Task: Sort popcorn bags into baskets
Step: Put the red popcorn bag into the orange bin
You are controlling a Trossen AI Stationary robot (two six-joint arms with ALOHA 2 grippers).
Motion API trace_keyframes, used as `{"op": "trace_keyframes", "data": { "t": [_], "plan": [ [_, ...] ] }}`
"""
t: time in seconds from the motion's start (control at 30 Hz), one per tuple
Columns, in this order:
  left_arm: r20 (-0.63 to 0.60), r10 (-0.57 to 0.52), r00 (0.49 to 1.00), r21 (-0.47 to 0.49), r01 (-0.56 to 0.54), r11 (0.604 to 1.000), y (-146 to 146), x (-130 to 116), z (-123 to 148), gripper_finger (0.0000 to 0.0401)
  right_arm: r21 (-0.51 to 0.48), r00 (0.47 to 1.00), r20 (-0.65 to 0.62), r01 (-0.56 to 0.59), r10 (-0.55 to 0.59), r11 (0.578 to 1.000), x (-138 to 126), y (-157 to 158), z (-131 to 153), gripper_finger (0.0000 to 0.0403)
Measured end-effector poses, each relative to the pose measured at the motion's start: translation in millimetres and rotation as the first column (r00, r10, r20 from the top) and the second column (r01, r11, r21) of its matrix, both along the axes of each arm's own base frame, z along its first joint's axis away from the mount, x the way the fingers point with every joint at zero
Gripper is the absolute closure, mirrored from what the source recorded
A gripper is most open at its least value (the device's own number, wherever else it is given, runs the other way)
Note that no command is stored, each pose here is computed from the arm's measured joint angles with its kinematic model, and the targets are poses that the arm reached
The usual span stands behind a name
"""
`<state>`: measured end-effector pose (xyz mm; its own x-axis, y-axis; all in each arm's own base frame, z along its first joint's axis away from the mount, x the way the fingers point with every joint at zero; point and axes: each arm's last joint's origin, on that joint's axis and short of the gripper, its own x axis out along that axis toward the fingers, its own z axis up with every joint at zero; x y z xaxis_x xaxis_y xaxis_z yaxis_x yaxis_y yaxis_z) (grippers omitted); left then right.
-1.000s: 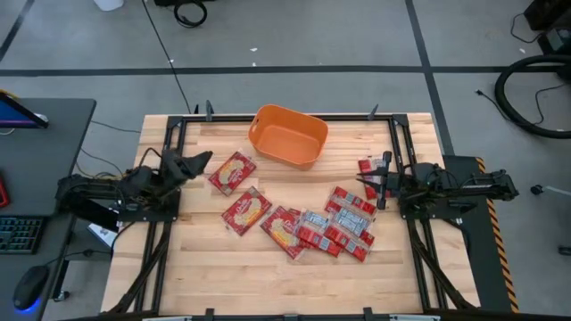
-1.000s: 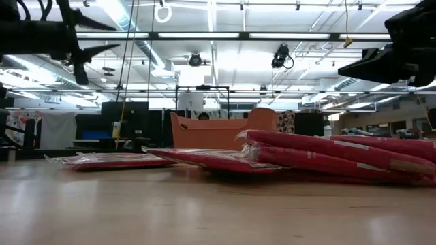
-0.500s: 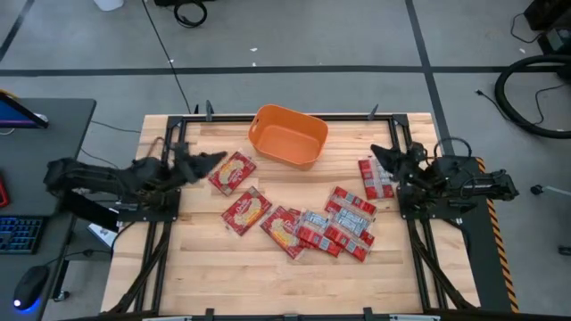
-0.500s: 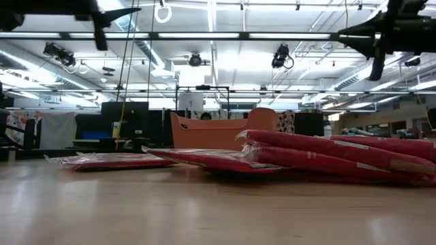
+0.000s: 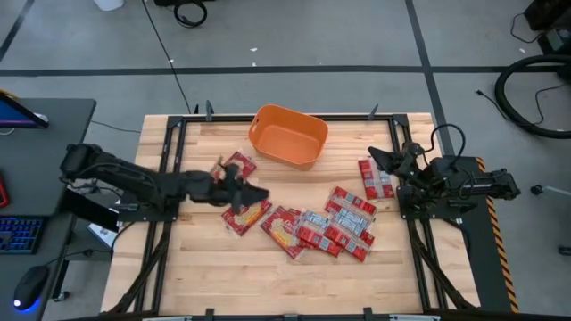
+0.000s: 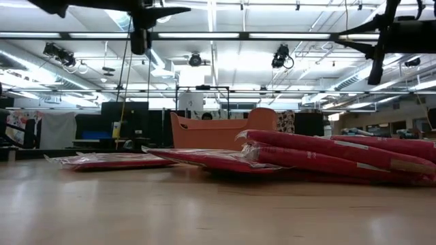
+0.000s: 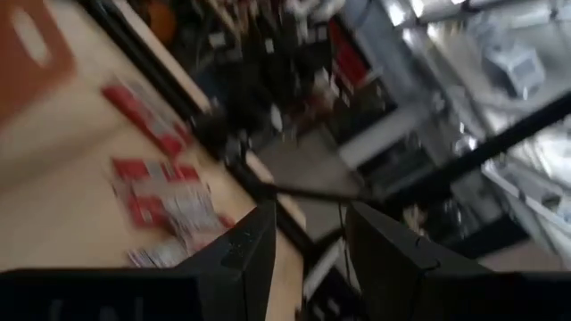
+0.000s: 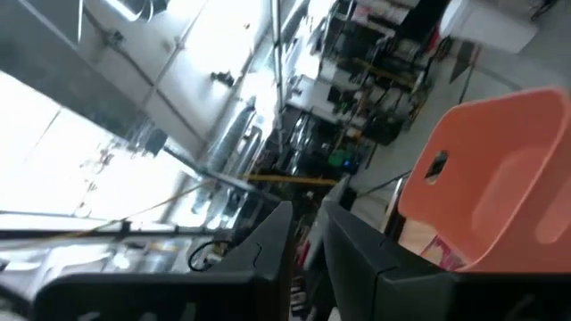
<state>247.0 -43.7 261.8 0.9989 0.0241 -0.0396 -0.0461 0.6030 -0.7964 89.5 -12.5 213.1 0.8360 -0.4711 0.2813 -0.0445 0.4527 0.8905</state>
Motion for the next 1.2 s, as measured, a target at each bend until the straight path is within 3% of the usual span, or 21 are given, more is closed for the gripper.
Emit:
{"op": "trace_keyframes", "data": {
  "t": [0.13,0.23,0.43,0.53,0.67,0.77,0.87,0.97,1.03,1.2],
  "plan": [
    [-0.075,-0.1,0.992,0.014,0.102,0.995,-20.3,28.0,-2.0,0.0259,-0.011,0.999,0.018,-0.034,0.034,0.999,-0.1,0.9,1.7,0.0335],
    [-0.196,-0.217,0.956,0.08,0.236,0.969,-37.6,47.5,-6.9,0.0259,-0.032,0.997,0.051,-0.05,0.052,0.998,-1.2,1.5,5.3,0.0335],
    [-0.522,-0.338,0.783,0.166,0.482,0.86,-64.6,74.6,-19.8,0.0259,-0.108,0.992,0.047,-0.109,0.115,0.988,-0.8,3.7,7.6,0.0335],
    [-0.645,-0.331,0.688,0.245,0.597,0.764,-74.6,87.2,-22.0,0.0253,-0.1,0.993,0.005,-0.115,0.116,0.988,2.4,3.8,4.1,0.0335],
    [-0.771,-0.291,0.567,0.335,0.749,0.572,-90.5,99.9,-29.6,0.0229,-0.085,0.991,-0.049,-0.125,0.121,0.989,8.0,3.9,-0.5,0.0335],
    [-0.856,-0.166,0.49,0.391,0.822,0.415,-98.7,103.7,-42.7,0.0204,-0.05,0.986,-0.06,-0.156,0.153,0.987,11.7,4.5,-2.8,0.0335],
    [-0.888,0.016,0.459,0.448,0.86,0.244,-104.9,101.8,-55.4,0.0184,-0.034,0.977,-0.079,-0.202,0.199,0.979,14.8,5.7,-5.1,0.0335],
    [-0.872,0.184,0.453,0.477,0.872,0.114,-110.6,99.6,-68.7,0.0176,-0.034,0.968,-0.099,-0.235,0.231,0.971,16.8,6.7,-6.9,0.0335],
    [-0.859,0.236,0.455,0.48,0.875,0.059,-113.9,101.1,-77.2,0.0175,-0.035,0.965,-0.105,-0.243,0.238,0.969,17.6,6.9,-7.4,0.0335],
    [-0.888,0.227,0.4,0.422,0.905,0.058,-118.3,106.1,-103.5,0.0181,-0.031,0.968,-0.108,-0.232,0.227,0.972,18.0,6.6,-7.8,0.0335]
  ]
}}
